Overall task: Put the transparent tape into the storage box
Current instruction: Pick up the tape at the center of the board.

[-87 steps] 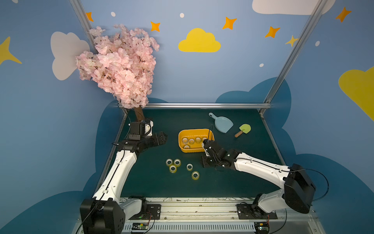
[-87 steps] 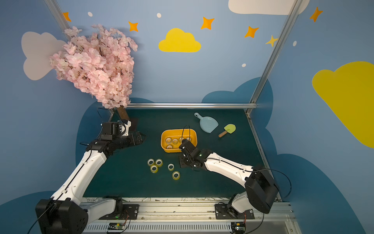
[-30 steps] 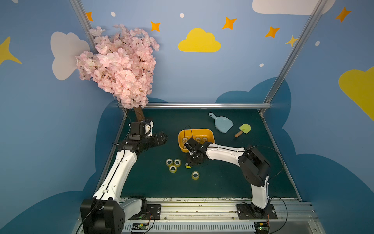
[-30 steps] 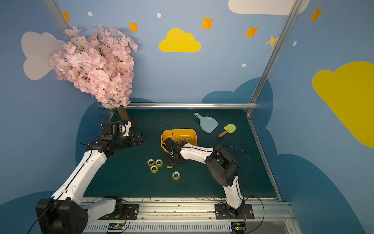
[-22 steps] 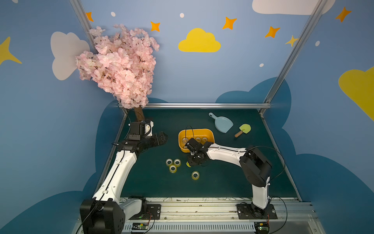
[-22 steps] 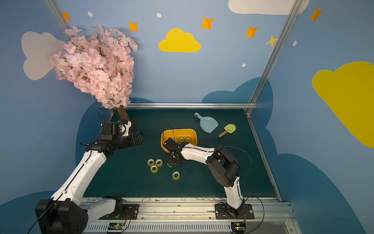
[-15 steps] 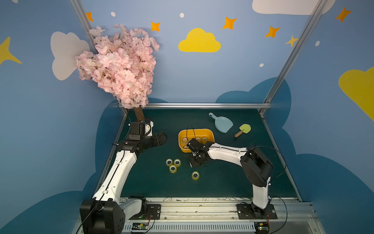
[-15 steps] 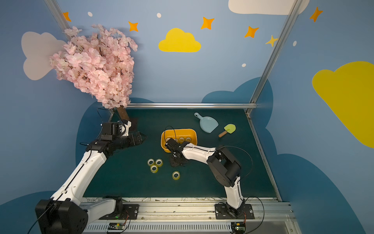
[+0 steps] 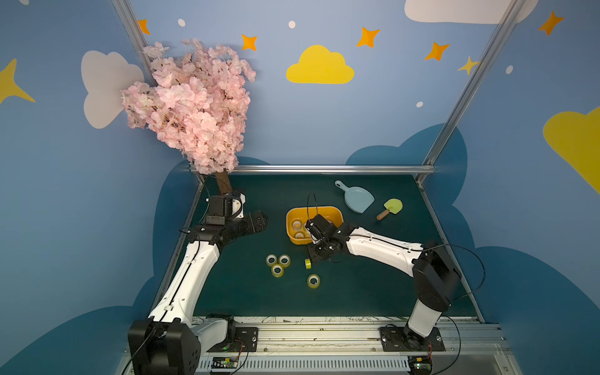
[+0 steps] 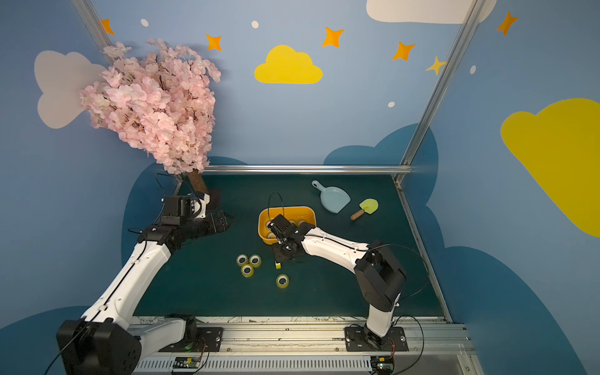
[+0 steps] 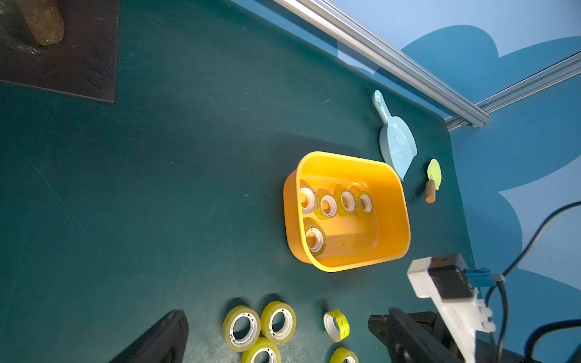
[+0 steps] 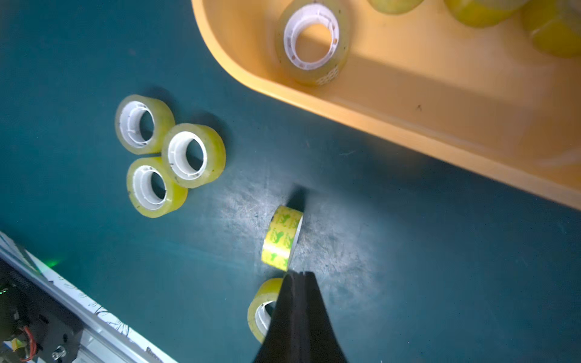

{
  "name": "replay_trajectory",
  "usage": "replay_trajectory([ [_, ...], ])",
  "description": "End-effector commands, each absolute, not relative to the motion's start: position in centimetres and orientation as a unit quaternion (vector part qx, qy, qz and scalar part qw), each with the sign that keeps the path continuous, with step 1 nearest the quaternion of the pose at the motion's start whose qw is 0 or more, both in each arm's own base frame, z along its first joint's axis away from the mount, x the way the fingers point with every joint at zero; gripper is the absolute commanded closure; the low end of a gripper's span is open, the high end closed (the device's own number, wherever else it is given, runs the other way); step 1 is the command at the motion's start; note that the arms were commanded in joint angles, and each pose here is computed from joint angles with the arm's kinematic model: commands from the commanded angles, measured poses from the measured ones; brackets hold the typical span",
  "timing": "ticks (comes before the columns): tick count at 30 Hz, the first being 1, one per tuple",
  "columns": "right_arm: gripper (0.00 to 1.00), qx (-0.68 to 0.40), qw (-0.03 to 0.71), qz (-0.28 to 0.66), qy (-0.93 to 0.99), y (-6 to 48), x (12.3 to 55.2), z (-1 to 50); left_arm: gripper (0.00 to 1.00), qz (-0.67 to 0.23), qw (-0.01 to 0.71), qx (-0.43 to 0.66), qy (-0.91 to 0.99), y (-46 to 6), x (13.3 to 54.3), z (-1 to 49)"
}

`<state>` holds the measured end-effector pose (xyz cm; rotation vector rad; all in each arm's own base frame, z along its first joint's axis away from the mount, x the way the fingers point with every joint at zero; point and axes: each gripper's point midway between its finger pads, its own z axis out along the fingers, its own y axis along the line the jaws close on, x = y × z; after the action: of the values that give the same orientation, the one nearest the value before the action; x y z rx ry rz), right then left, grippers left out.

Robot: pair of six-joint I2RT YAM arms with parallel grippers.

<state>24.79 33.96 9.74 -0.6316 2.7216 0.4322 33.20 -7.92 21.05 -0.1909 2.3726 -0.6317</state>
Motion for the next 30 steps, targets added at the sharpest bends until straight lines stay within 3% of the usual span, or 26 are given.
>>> replay_trajectory([
  [1, 1.00, -0.218, 0.197, 0.163, 0.942, 33.4, 26.1, 13.4, 0.00, -0.248, 0.333, -0.072, 0.907, -8.0, 32.9, 20.9],
  [9, 1.00, -0.156, 0.230, 0.168, 0.946, 31.9, 31.4, 16.0, 0.00, -0.251, 0.304, -0.074, 0.916, -8.3, 33.3, 19.8],
  [13, 0.98, -0.209, 0.177, 0.194, 0.942, 33.8, 31.3, 16.2, 0.00, -0.249, 0.302, -0.074, 0.917, -8.3, 33.3, 19.6],
  [17, 0.75, -0.223, 0.153, 0.179, 0.946, 34.9, 29.2, 14.6, 0.00, -0.247, 0.307, -0.073, 0.916, -8.2, 33.3, 20.0],
  [24, 0.48, -0.208, 0.146, 0.136, 0.958, 33.5, 24.6, 11.8, 0.00, -0.252, 0.313, -0.072, 0.913, -8.3, 33.2, 20.4],
  [26, 0.35, -0.205, 0.135, 0.124, 0.962, 32.8, 23.5, 11.0, 0.00, -0.249, 0.315, -0.071, 0.913, -8.2, 33.1, 20.5],
  [30, 0.35, -0.198, 0.111, 0.077, 0.971, 31.2, 22.2, 9.7, 0.00, -0.248, 0.321, -0.070, 0.911, -8.2, 33.0, 20.9],
])
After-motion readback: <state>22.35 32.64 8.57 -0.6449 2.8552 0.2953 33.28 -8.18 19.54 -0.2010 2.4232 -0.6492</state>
